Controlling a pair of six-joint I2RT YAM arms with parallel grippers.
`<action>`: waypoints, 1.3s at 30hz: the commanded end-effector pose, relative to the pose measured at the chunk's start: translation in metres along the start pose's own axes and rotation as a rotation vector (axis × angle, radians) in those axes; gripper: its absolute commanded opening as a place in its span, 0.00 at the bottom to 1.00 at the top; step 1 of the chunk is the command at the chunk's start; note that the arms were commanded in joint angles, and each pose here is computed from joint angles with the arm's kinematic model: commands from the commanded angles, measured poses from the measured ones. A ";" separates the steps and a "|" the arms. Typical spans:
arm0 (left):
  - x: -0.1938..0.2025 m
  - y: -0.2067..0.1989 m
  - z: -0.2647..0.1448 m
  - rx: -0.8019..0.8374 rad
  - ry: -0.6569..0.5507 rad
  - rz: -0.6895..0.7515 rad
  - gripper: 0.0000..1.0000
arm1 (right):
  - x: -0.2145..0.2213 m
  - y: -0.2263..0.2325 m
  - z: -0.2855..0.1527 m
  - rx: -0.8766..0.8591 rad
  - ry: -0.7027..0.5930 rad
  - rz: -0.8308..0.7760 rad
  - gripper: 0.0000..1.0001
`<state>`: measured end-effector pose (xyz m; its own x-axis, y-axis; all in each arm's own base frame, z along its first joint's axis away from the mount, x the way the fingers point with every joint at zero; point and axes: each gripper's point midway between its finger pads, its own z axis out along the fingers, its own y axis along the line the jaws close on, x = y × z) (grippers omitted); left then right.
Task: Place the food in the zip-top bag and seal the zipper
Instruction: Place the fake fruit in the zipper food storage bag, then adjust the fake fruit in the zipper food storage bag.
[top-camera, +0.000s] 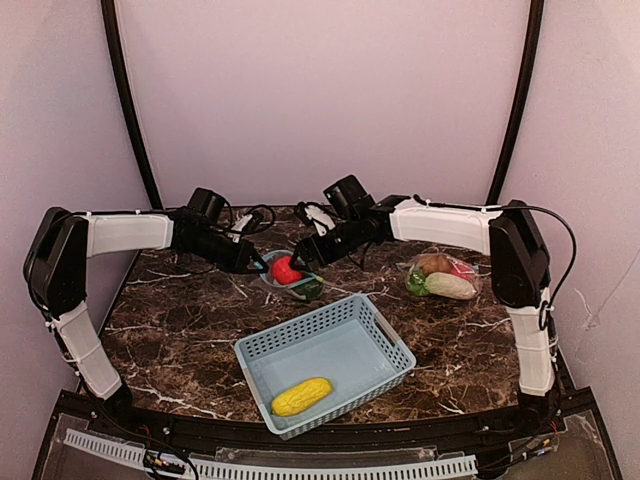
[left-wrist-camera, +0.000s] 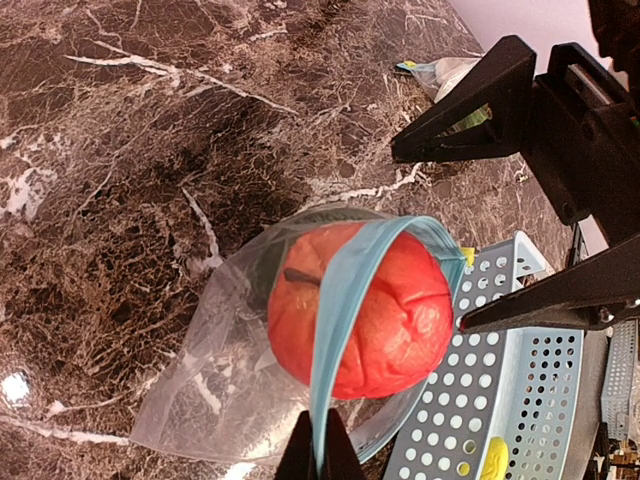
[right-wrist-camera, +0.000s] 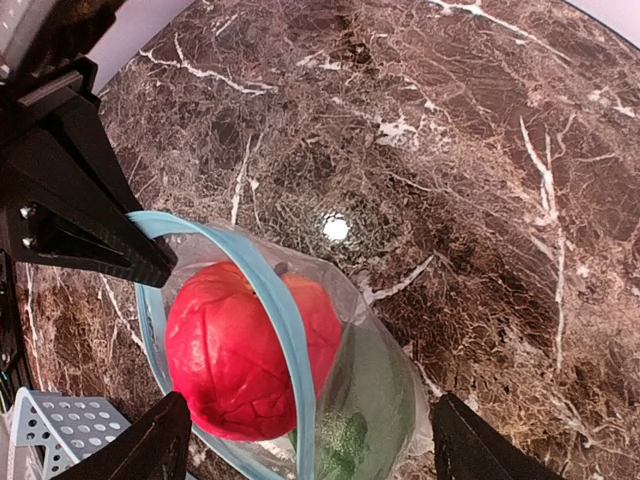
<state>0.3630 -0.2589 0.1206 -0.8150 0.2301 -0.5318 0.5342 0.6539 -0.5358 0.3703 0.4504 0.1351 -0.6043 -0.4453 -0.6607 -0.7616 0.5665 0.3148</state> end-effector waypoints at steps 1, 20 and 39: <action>-0.002 -0.002 -0.002 0.018 0.009 0.004 0.01 | -0.004 0.005 0.010 -0.033 -0.005 0.010 0.79; -0.002 -0.003 -0.001 0.035 0.016 0.002 0.01 | 0.004 -0.005 0.033 -0.010 0.024 0.060 0.76; -0.008 -0.012 -0.008 0.049 -0.007 0.040 0.01 | 0.031 -0.014 0.053 0.153 0.146 0.031 0.69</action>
<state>0.3636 -0.2590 0.1175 -0.8159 0.2465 -0.5231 0.5407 0.6460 -0.5389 0.3714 0.4793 0.1036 -0.6350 -0.4811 -0.6045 -0.7338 0.6202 0.2773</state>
